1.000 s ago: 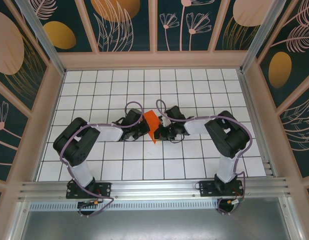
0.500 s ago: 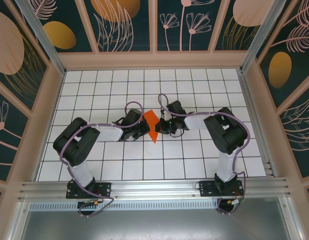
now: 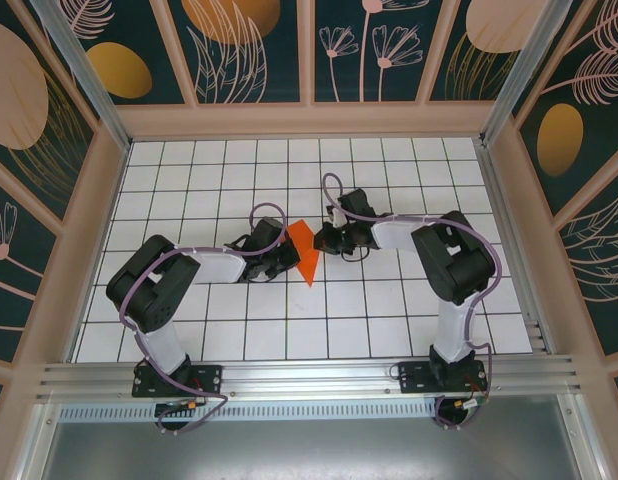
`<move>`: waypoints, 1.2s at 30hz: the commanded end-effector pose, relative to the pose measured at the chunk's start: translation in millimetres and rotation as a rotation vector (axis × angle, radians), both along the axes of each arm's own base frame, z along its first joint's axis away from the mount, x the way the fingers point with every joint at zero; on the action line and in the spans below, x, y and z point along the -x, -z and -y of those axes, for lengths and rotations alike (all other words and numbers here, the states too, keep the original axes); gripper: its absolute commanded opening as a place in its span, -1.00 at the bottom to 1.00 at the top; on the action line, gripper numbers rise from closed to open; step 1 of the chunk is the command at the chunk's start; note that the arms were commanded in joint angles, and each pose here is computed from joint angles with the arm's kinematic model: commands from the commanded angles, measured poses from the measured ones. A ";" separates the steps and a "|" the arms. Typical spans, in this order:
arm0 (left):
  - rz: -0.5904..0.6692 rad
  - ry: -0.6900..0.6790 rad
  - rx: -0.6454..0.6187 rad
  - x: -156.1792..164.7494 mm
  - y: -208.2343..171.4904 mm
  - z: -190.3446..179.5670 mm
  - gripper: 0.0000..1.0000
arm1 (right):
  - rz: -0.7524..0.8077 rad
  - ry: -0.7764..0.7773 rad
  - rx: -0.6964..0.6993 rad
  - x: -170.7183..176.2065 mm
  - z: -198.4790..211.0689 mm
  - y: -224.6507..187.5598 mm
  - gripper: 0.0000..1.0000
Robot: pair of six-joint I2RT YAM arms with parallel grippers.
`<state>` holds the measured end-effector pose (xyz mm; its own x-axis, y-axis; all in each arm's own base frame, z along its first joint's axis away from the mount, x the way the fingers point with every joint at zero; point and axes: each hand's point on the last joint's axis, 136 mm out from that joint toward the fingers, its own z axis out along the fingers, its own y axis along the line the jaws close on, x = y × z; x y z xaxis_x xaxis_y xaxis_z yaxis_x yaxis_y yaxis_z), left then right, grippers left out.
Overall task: Fold a paper plane with a square sheet of paper (pick it up from the middle)
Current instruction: Third fold the triangle at the center of the table.
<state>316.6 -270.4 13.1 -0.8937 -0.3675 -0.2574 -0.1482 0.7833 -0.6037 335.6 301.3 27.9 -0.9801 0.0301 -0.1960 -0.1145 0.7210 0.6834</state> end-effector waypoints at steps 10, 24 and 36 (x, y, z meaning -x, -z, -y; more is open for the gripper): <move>-0.112 -0.034 -0.176 22.7 38.2 -37.7 -1.00 | 0.000 0.095 0.001 -21.4 17.5 -7.0 -1.00; -0.090 -0.012 -0.172 18.5 32.2 -33.6 -1.00 | -0.058 0.091 0.067 -18.1 21.9 19.1 -1.00; 0.074 0.133 -0.196 0.8 10.3 -20.8 -1.00 | 0.030 -0.015 -0.016 7.1 0.9 -26.9 -1.00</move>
